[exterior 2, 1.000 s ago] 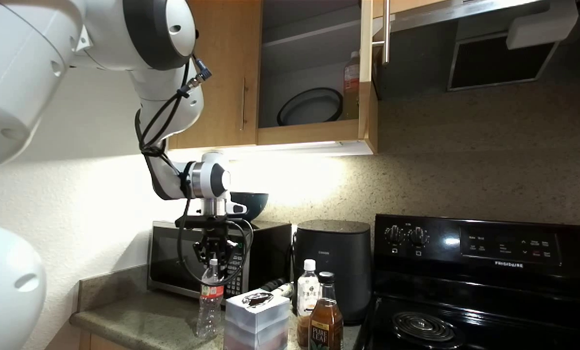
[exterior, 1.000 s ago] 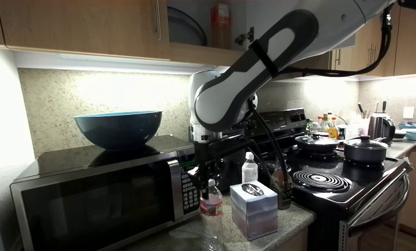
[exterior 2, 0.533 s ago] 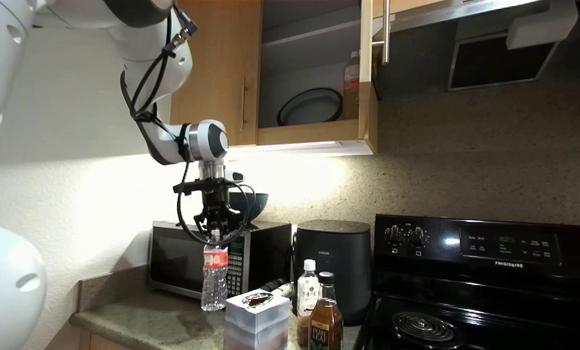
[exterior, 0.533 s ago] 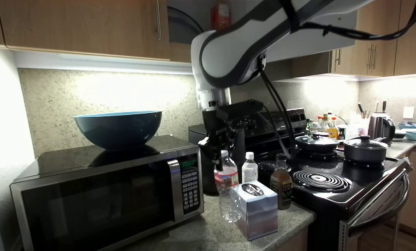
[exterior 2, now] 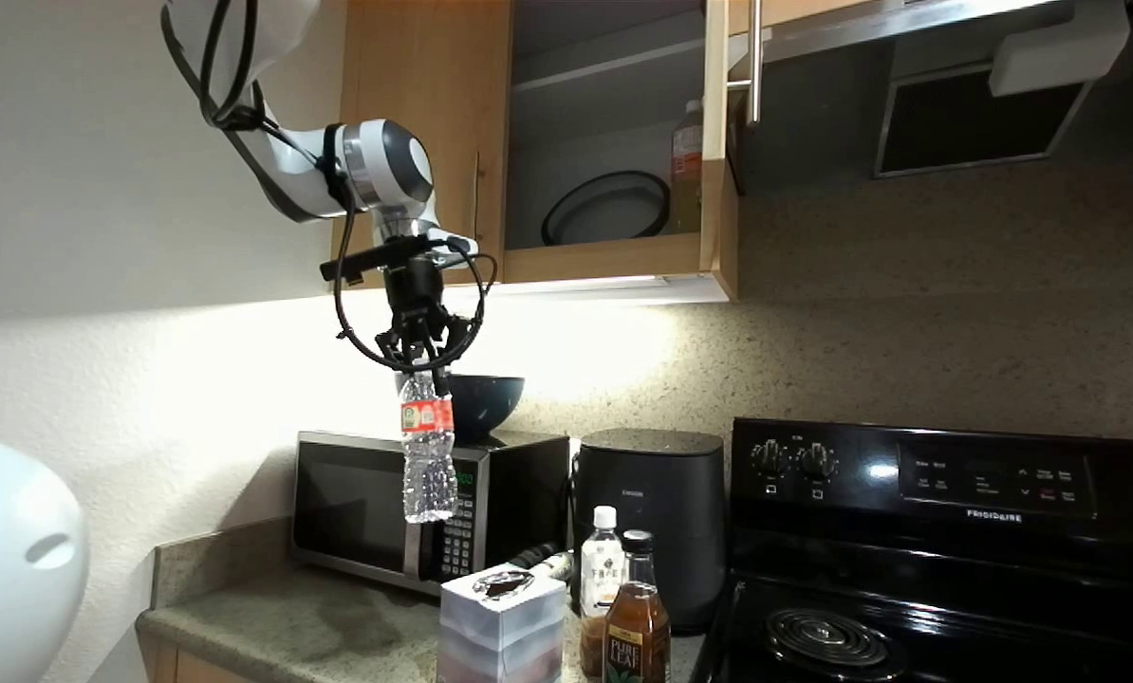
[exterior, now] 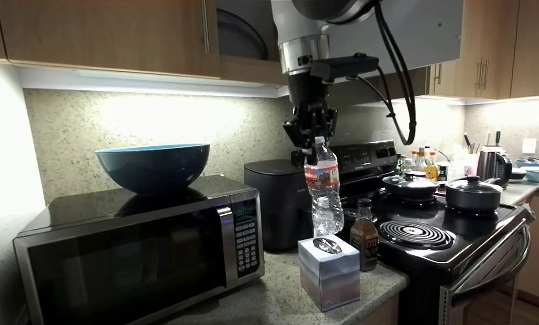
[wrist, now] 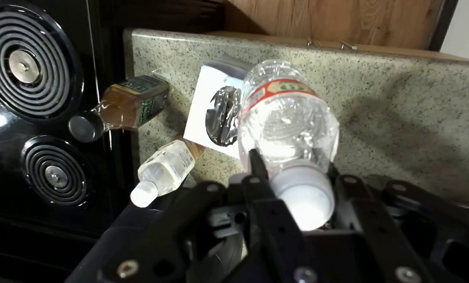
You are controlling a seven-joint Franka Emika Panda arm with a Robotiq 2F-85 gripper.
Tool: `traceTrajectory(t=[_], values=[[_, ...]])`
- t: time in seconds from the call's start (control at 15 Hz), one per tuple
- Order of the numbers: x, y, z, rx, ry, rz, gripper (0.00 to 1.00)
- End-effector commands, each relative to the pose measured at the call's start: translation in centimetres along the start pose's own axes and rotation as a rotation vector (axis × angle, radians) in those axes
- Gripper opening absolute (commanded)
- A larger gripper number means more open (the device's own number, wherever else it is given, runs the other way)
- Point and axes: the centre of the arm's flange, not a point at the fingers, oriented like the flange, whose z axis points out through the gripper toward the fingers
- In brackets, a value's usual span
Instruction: Put the bottle in the top cabinet, then put it back on the counter
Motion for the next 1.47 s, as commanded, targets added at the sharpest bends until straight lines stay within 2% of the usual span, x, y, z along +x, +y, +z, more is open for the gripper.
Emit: traceTrajectory(t=[0.0,0.13,0.2,0.47,0.8,1.13,1.4], values=[[0.0,0.0,0.1,-0.001,-0.002,-0.001,0.32],[0.0,-0.1,0.5,-0.002,-0.010,-0.002,0.32],[0.0,-0.1,0.6,-0.003,-0.012,-0.002,0.11],[1.5,2.5,-3.1,0.009,0.087,0.092,0.11],[3.2,5.9,-9.1,-0.025,0.290,0.283,0.11],[3.3,6.8,-14.2,-0.045,0.514,0.446,0.11],[3.1,6.6,-16.5,-0.054,0.665,0.592,0.11]])
